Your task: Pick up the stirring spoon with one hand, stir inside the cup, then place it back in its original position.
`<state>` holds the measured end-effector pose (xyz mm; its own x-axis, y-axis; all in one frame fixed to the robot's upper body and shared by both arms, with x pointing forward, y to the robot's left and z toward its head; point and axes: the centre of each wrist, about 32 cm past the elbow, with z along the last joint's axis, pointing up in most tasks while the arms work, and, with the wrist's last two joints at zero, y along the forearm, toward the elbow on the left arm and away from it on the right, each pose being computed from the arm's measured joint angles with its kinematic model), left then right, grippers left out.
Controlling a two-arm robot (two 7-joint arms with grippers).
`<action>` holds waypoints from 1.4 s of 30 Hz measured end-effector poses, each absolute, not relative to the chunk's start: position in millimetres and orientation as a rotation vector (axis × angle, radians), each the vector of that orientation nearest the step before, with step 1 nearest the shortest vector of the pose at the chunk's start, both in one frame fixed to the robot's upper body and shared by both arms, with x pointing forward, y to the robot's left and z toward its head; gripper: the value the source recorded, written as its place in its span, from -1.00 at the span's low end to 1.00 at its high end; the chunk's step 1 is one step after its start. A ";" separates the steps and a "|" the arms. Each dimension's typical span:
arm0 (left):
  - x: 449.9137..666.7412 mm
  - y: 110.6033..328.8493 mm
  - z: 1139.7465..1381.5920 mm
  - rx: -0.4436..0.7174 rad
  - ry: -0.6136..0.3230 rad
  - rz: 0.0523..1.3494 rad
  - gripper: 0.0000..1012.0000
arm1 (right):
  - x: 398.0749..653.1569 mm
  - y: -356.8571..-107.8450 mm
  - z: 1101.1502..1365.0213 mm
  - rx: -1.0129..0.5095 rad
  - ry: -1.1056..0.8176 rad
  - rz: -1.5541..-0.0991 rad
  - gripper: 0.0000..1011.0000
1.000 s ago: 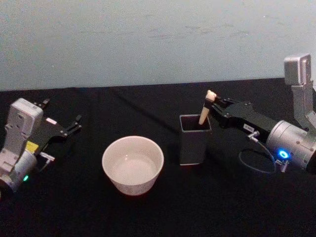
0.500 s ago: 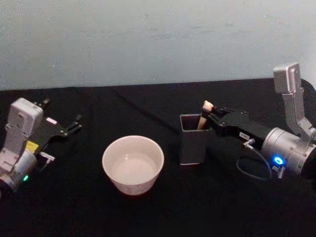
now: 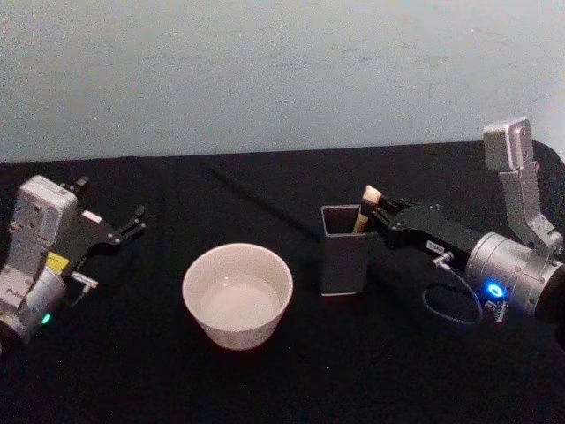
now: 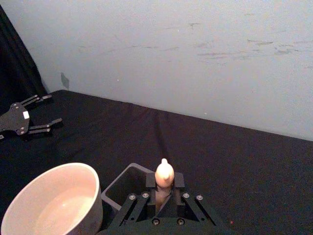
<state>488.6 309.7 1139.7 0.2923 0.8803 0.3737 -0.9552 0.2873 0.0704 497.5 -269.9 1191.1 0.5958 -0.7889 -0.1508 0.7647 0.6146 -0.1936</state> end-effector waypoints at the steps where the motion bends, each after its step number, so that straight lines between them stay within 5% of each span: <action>1: 488.6 309.7 1139.8 0.304 -0.285 1.248 0.98 | 497.5 -270.0 1191.0 -0.113 0.231 -0.904 -0.58; 18: 488.6 309.7 1139.8 0.304 -0.285 1.248 0.98 | 497.3 -270.2 1190.8 -0.113 0.231 -0.902 -0.51; 42: 488.6 309.7 1139.8 0.304 -0.285 1.248 0.98 | 497.4 -270.4 1191.0 -0.111 0.231 -0.901 0.94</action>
<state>488.6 309.7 1139.8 0.2923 0.8803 0.3737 -0.9553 0.2873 0.0702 497.4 -270.4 1191.0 0.5982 -0.7868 -0.1521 0.7630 0.6172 -0.1919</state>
